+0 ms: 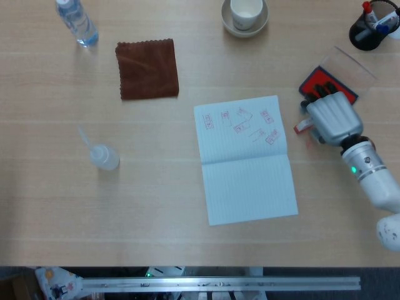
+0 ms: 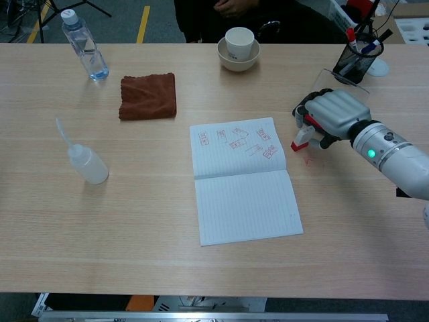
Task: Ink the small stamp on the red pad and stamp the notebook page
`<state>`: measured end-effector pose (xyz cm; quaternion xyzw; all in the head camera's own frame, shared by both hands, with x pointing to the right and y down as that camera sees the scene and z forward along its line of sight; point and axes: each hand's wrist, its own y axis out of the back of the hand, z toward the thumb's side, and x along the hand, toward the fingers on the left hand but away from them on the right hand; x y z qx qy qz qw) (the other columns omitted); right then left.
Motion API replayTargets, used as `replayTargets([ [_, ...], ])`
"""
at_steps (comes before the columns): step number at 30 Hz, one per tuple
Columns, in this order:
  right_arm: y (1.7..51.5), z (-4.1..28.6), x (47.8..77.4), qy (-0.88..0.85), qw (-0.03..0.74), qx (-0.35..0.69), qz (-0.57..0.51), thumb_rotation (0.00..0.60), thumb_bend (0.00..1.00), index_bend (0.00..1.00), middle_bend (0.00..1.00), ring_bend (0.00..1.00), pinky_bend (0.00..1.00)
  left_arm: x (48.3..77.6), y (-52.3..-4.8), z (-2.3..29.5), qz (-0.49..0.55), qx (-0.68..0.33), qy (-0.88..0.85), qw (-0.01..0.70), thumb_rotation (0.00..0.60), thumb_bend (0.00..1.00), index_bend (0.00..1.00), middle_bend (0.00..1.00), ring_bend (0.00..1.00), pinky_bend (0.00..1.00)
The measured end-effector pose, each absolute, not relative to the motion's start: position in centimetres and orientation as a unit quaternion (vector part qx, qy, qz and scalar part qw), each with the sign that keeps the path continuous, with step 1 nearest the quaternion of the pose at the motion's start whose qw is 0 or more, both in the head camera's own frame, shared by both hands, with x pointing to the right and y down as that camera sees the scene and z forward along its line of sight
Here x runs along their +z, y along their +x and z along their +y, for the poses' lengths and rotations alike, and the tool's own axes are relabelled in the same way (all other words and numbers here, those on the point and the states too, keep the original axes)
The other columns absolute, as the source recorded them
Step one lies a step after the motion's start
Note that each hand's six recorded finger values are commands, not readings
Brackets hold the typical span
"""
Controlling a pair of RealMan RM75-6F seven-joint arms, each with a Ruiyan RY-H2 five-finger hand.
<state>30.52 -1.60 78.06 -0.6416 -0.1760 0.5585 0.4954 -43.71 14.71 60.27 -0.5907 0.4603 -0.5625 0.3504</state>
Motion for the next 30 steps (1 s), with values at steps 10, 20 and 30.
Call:
replayTargets([
  [10, 32.1, -1.6, 72.9, -0.638, 0.505, 0.536, -0.224, 0.600, 0.27, 0.40, 0.34, 0.17, 0.16, 60.3, -43.5, 14.1, 0.464, -0.557, -0.589, 0.357, 0.600, 0.34, 0.12, 0.08, 0.02, 0.05],
  [20, 36.8, -1.1, 66.5, -0.569, 0.538, 0.544, -0.301, 0.600, 0.31, 0.44, 0.40, 0.24, 0.16, 60.2, -43.2, 13.4, 0.486, -0.540, -0.576, 0.375, 0.600, 0.34, 0.12, 0.08, 0.02, 0.05],
  [30, 42.6, 1.9, 61.3, -0.503, 0.534, 0.575, -0.362, 0.600, 0.31, 0.44, 0.40, 0.24, 0.16, 60.0, -42.8, 12.8, 0.499, -0.525, -0.570, 0.386, 0.600, 0.34, 0.12, 0.08, 0.02, 0.05],
])
